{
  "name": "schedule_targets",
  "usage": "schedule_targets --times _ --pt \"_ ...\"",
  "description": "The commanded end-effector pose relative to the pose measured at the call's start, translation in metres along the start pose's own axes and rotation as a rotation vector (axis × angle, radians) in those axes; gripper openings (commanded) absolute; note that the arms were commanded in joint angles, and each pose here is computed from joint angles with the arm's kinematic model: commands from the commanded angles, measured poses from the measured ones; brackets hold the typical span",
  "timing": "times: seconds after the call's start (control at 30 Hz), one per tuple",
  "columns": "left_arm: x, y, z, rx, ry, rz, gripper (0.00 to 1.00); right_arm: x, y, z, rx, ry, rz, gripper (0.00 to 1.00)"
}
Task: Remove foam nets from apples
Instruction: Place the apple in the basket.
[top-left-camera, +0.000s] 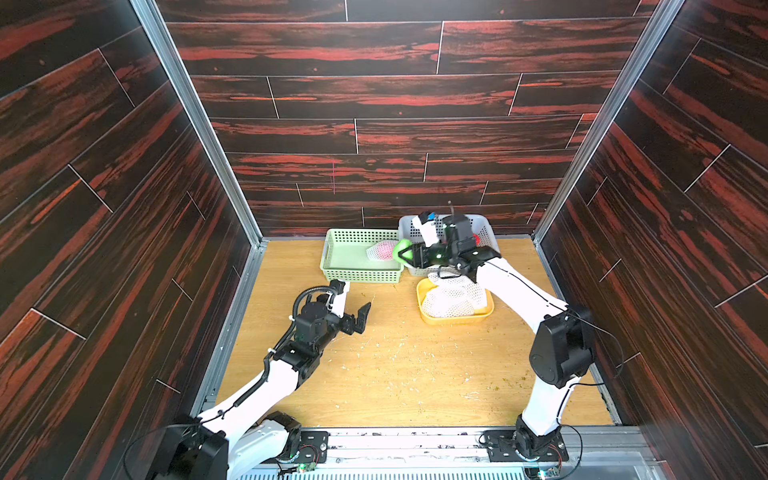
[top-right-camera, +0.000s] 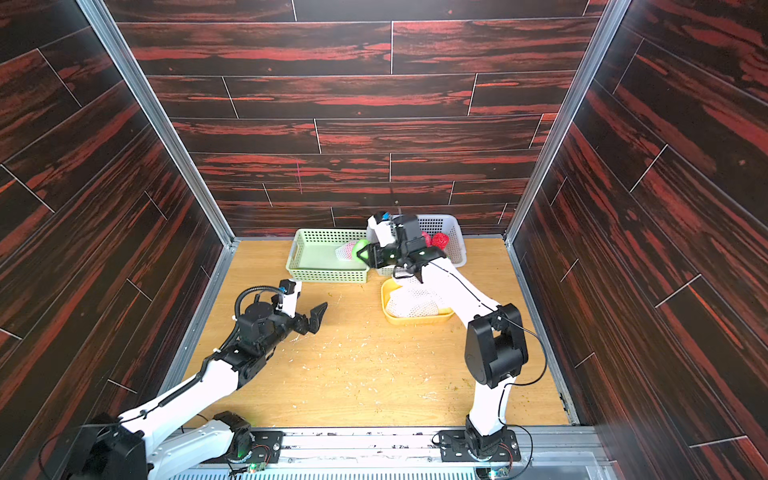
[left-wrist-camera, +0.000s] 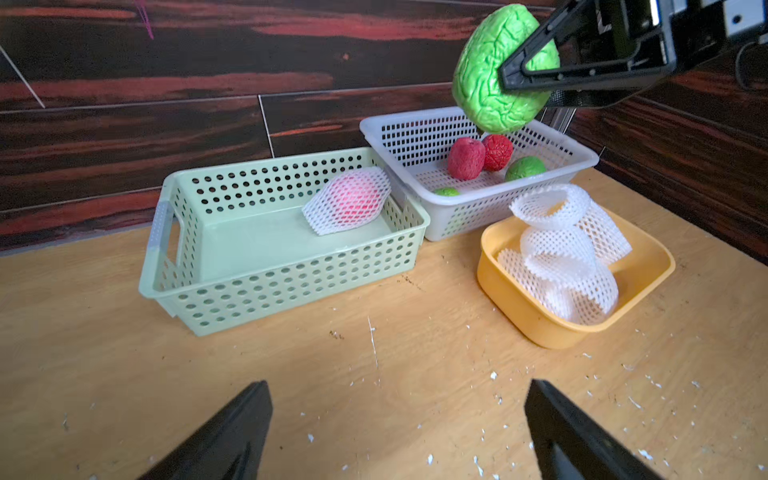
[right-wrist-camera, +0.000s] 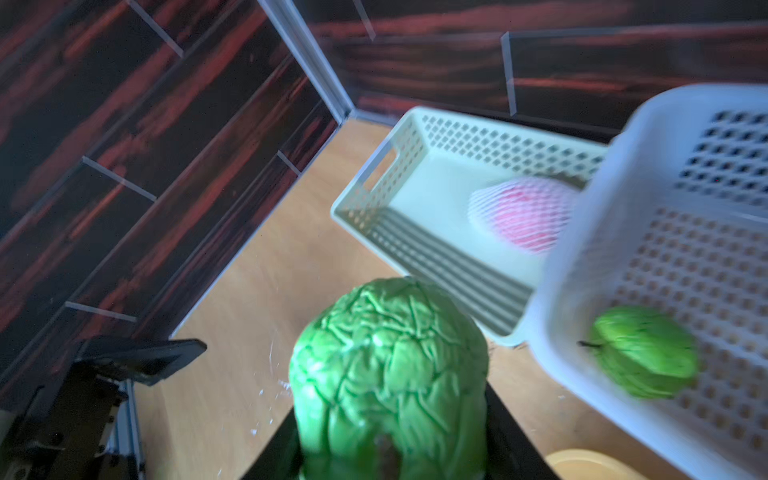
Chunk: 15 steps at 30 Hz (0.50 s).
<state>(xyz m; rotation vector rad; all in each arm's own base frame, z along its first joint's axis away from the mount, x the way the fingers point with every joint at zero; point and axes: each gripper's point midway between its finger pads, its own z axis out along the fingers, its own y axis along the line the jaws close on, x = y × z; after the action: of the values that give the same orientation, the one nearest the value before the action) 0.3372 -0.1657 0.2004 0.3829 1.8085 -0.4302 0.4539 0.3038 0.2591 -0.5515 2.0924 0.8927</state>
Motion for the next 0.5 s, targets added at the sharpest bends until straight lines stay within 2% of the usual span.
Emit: schedule_targets --times 0.0,0.27,0.47 --pt "-0.021 -0.006 0.012 0.059 -0.053 -0.008 1.0 -0.015 -0.027 -0.002 0.011 -0.027 0.039 0.3" --pt "-0.011 -0.004 0.042 0.091 -0.003 -0.024 1.0 -0.035 -0.122 -0.01 0.207 -0.054 0.123 0.3" --pt "-0.009 0.001 0.062 0.075 0.037 -0.043 1.0 -0.03 -0.195 -0.002 0.396 0.029 0.154 0.3"
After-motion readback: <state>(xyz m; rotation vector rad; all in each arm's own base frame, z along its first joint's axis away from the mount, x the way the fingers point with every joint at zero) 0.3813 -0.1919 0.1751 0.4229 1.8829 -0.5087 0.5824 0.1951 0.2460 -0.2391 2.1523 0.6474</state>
